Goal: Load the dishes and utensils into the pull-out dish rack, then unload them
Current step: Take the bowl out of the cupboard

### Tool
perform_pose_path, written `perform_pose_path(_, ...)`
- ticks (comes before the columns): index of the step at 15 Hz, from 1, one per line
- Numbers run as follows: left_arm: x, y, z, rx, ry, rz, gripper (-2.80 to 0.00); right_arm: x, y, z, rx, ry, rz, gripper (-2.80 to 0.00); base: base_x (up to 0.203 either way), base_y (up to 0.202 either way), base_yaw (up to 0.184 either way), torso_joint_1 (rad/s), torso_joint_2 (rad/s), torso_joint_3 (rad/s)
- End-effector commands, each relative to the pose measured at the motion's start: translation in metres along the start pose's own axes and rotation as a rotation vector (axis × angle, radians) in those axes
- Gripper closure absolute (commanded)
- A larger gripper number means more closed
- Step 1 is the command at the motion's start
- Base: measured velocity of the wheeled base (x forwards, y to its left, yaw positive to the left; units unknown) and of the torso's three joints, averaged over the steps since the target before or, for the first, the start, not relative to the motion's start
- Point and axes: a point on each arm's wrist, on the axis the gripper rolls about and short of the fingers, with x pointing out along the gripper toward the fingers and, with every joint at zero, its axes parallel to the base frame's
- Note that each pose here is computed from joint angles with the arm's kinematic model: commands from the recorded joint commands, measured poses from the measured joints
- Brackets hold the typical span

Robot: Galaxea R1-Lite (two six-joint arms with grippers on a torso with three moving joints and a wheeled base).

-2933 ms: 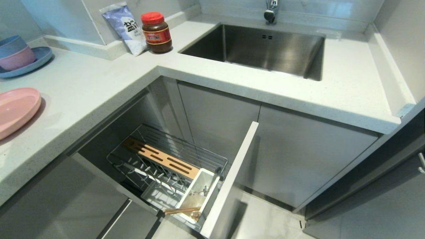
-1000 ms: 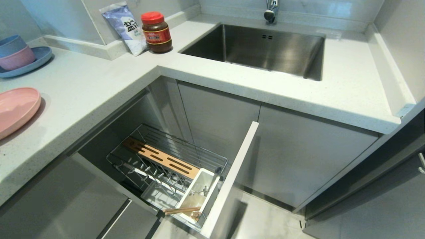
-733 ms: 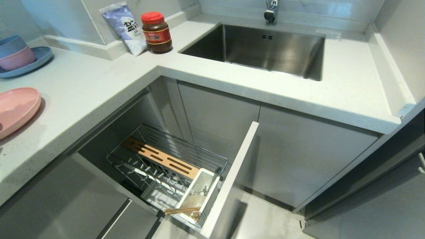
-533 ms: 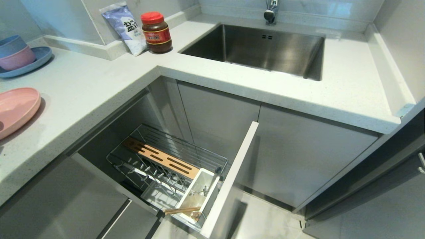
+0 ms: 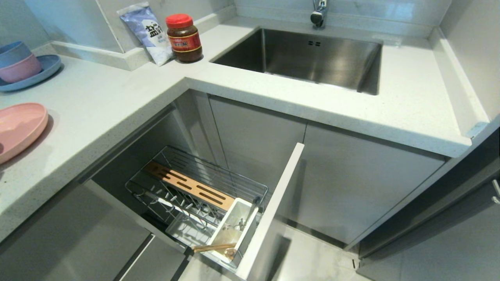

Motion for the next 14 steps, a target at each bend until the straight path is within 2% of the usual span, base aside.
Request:
perform_pose_path(1,0.0,0.0,-0.001,-0.001,0.006,-0.003,-2.8,0.0,0.0,0.0,0.0,-0.001,0.0,0.0,0.0,0.0,0.0,0.0,0.0,0.0)
perform_pose_path(10,-0.011,-0.005,0.0,-0.016,-0.022,0.006,-2.8,0.0,0.0,0.0,0.0,-0.001,0.0,0.0,0.0,0.0,0.0,0.0,0.0,0.0)
perform_pose_path(12,-0.022,-0.01,0.001,-0.056,-0.064,0.02,-2.8,0.0,0.0,0.0,0.0,-0.002,0.0,0.0,0.0,0.0,0.0,0.0,0.0,0.0)
perform_pose_path(14,-0.034,-0.015,0.006,-0.138,-0.14,0.032,-2.8,0.0,0.0,0.0,0.0,-0.001,0.0,0.0,0.0,0.0,0.0,0.0,0.0,0.0)
